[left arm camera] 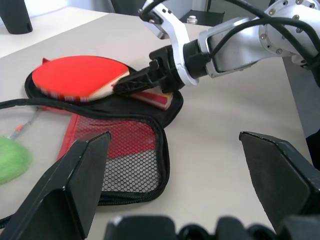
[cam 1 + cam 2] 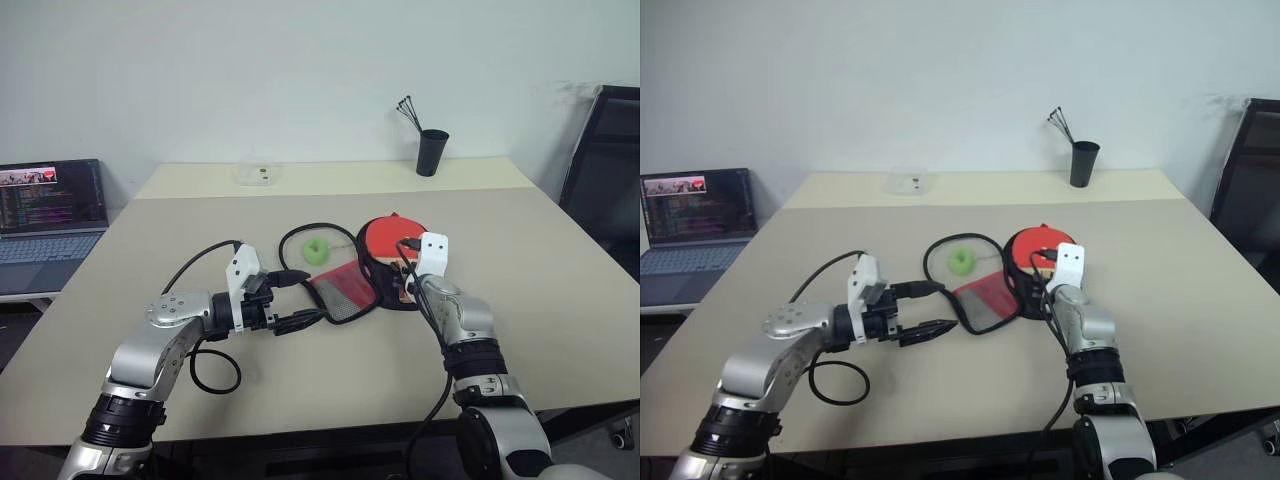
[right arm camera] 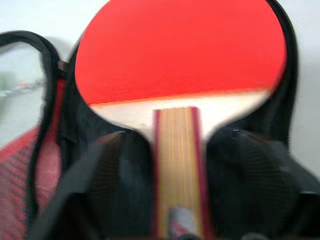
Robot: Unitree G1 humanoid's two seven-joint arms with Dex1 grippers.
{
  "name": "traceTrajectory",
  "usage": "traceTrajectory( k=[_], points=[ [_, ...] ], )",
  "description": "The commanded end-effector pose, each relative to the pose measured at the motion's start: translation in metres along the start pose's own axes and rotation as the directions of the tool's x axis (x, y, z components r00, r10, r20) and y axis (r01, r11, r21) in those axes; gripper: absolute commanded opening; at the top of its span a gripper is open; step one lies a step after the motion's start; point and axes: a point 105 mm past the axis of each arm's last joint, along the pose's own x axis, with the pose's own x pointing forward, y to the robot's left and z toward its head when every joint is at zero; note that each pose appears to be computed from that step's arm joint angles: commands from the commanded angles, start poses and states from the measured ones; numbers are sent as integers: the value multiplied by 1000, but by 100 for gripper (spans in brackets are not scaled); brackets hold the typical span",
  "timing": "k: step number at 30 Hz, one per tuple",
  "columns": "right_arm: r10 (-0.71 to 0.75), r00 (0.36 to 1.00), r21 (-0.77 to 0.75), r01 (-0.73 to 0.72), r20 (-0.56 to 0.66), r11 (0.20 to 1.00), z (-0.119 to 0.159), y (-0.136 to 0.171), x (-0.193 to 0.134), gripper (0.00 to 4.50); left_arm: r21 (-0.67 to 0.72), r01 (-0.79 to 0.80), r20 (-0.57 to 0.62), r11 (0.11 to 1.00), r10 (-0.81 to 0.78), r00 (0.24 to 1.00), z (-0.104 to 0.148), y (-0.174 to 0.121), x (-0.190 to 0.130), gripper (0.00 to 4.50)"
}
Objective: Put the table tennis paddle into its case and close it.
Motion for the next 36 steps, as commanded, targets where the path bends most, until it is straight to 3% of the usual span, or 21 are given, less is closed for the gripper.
traceTrajectory(
  k=[1, 6, 9, 12, 17, 27, 36],
  points=[
    [96, 990, 31, -100, 107, 995, 38, 23, -15, 410, 54, -26, 25, 998, 25, 999, 12, 2, -10, 450],
    [322, 934, -77, -313, 158, 947, 62, 47, -53, 410, 37, -100, -6, 994, 100, 995, 2, 12, -25, 450],
    [480, 869, -168, -458, 120, 873, 65, 51, -83, 410, 33, -151, -52, 988, 153, 987, -10, 20, -37, 450],
    [536, 842, -252, -508, 56, 824, 61, 40, -101, 410, 36, -194, -75, 980, 196, 978, -16, 28, -45, 450],
    [462, 887, -297, -434, 26, 850, 56, 10, -95, 410, 47, -205, -70, 978, 208, 976, -16, 33, -43, 450],
    [339, 939, -310, -308, 50, 899, 24, 13, -50, 410, 63, -180, -72, 982, 184, 980, -14, 34, -34, 450],
    [126, 982, -308, -77, 142, 948, 21, -16, -18, 410, 64, -172, -67, 983, 176, 982, -11, 32, -33, 450]
  ],
)
